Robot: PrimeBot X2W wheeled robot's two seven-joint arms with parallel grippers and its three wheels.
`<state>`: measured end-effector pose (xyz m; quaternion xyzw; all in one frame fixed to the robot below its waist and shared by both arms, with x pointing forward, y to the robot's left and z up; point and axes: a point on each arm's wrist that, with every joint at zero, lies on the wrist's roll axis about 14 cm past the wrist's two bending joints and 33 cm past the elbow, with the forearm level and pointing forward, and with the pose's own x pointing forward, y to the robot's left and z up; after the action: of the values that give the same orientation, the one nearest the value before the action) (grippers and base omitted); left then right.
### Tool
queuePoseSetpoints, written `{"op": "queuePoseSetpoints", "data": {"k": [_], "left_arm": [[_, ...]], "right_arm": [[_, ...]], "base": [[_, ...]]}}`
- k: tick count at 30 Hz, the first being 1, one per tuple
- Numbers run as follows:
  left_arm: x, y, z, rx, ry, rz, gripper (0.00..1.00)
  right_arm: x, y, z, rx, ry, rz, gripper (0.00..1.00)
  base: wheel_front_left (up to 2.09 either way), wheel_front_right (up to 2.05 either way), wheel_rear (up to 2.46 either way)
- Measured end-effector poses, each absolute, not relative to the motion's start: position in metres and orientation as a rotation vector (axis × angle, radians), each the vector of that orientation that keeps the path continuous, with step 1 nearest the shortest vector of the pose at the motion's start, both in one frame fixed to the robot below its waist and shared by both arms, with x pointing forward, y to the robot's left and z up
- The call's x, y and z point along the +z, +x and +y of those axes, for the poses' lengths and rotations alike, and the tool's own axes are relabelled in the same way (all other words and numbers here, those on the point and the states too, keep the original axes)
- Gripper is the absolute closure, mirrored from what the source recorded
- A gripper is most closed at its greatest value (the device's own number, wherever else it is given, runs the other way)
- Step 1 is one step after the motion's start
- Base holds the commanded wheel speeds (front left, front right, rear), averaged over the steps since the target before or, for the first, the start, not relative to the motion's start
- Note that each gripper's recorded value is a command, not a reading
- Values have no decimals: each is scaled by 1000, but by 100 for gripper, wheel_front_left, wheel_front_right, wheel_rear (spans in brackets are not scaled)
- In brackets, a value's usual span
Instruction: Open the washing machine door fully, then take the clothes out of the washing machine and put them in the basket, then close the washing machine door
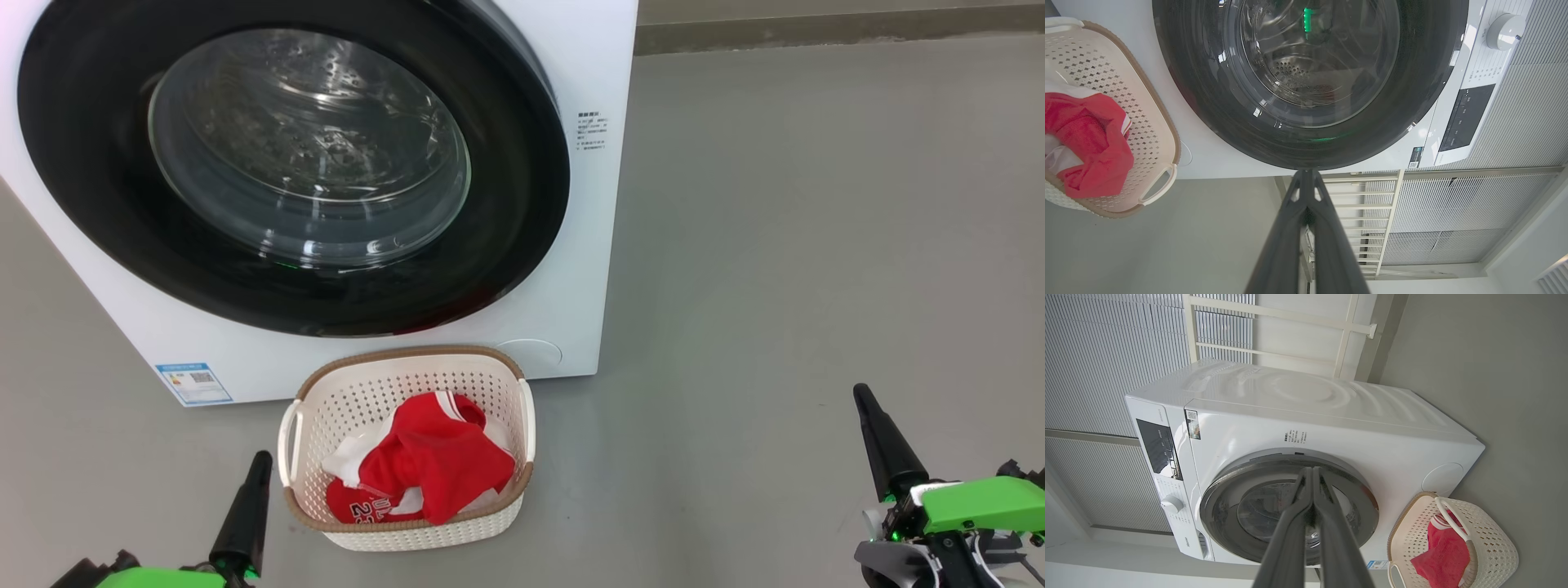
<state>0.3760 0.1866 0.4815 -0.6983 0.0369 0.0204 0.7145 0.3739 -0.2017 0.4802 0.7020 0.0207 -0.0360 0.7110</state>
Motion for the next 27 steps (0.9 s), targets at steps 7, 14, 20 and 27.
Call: {"op": "queuePoseSetpoints", "data": {"k": [7, 14, 20, 27], "left_arm": [[484, 378, 186, 38, -1577, 78, 100], [484, 378, 186, 38, -1578, 78, 100], [484, 378, 186, 38, -1578, 77, 100], [484, 378, 186, 38, -1578, 77, 100]], "right_arm": [[483, 376, -202, -74, 1583, 39, 100], [483, 376, -202, -74, 1583, 39, 100], [483, 376, -202, -74, 1583, 38, 100], [483, 376, -202, -74, 1583, 38, 100]], "base": [[0, 0, 0], [0, 0, 0], [0, 0, 0], [0, 0, 0]]}}
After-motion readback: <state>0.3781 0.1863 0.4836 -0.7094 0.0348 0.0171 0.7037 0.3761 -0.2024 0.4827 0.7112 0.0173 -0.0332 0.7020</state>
